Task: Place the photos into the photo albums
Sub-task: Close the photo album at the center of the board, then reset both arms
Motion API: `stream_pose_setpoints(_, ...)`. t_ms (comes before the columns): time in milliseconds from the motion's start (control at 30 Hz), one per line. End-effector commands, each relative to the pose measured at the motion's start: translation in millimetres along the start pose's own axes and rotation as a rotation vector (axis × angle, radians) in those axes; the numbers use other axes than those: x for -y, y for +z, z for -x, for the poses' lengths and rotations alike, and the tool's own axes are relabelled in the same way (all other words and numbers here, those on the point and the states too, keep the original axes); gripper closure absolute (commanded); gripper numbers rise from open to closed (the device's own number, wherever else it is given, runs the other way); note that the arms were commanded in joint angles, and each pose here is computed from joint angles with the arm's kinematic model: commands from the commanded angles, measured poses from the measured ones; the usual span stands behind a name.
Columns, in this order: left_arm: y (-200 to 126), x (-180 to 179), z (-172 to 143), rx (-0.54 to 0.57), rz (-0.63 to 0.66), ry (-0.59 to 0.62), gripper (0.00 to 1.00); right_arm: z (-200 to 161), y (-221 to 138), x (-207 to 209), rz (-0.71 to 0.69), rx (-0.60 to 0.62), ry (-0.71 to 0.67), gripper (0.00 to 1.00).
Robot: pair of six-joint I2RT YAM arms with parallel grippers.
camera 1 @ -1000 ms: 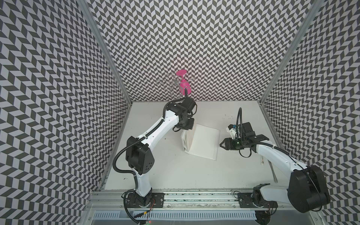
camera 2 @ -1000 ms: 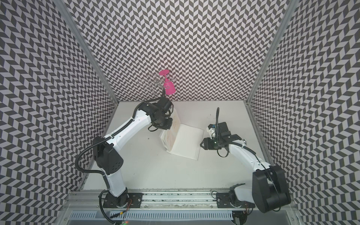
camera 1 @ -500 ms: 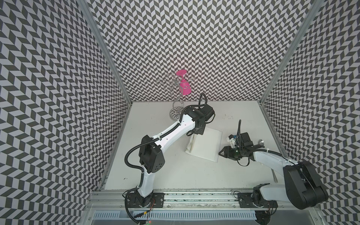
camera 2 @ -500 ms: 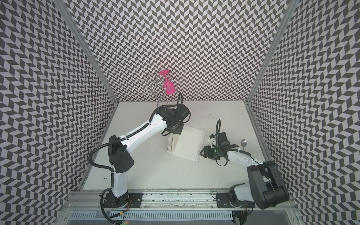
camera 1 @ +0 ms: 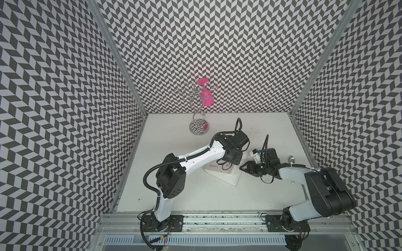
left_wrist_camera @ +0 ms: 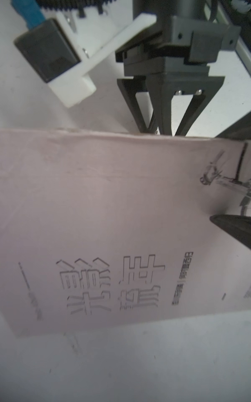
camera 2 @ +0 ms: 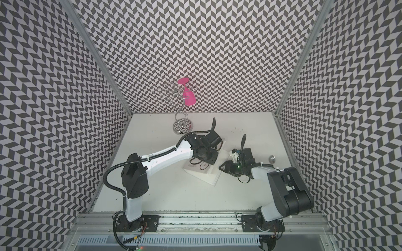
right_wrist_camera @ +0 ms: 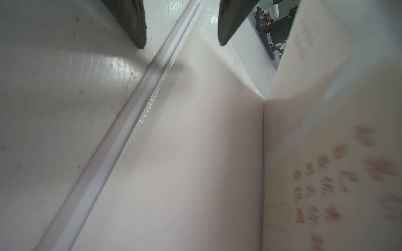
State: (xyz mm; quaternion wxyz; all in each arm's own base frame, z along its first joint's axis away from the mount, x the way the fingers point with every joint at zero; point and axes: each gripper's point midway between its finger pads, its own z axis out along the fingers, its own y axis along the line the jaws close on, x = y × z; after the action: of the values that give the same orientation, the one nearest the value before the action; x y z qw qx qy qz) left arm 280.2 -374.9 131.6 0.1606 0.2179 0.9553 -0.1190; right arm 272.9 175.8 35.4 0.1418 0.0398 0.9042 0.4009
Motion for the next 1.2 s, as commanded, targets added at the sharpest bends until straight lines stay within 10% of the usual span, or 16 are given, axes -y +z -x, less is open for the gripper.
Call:
stream_pose_setpoints(0,-28.4,36.7,24.2,0.113,-0.217,-0.019,0.45,1.2,-6.6,19.4,-0.065,0.041,0.048,0.47)
stream_pose_setpoints(367,-135.4,52.5,75.2,0.452,-0.528,0.098,0.39,70.7,-92.1,16.3,-0.238,0.369,0.008,0.39)
stream_pose_setpoints(533,-188.8,-117.0,112.5,0.941,-0.221,-0.146,0.38,136.5,-126.7,-0.7,-0.317,0.607,-0.084,0.35)
stream_pose_setpoints(667,-206.0,-257.8,75.4,1.229,0.123,-0.393,0.3,179.1,-158.4,31.0,-0.53,0.865,-0.083,0.3)
stream_pose_setpoints(867,-167.8,-352.3,18.2,1.112,0.622,-0.38,0.28,201.7,-195.0,72.5,-0.853,0.995,-0.242,0.29)
stream_pose_setpoints(1167,-108.3,-384.4,-42.6,1.132,0.437,-0.246,0.32,191.0,-186.5,70.1,-0.683,1.067,-0.46,0.25)
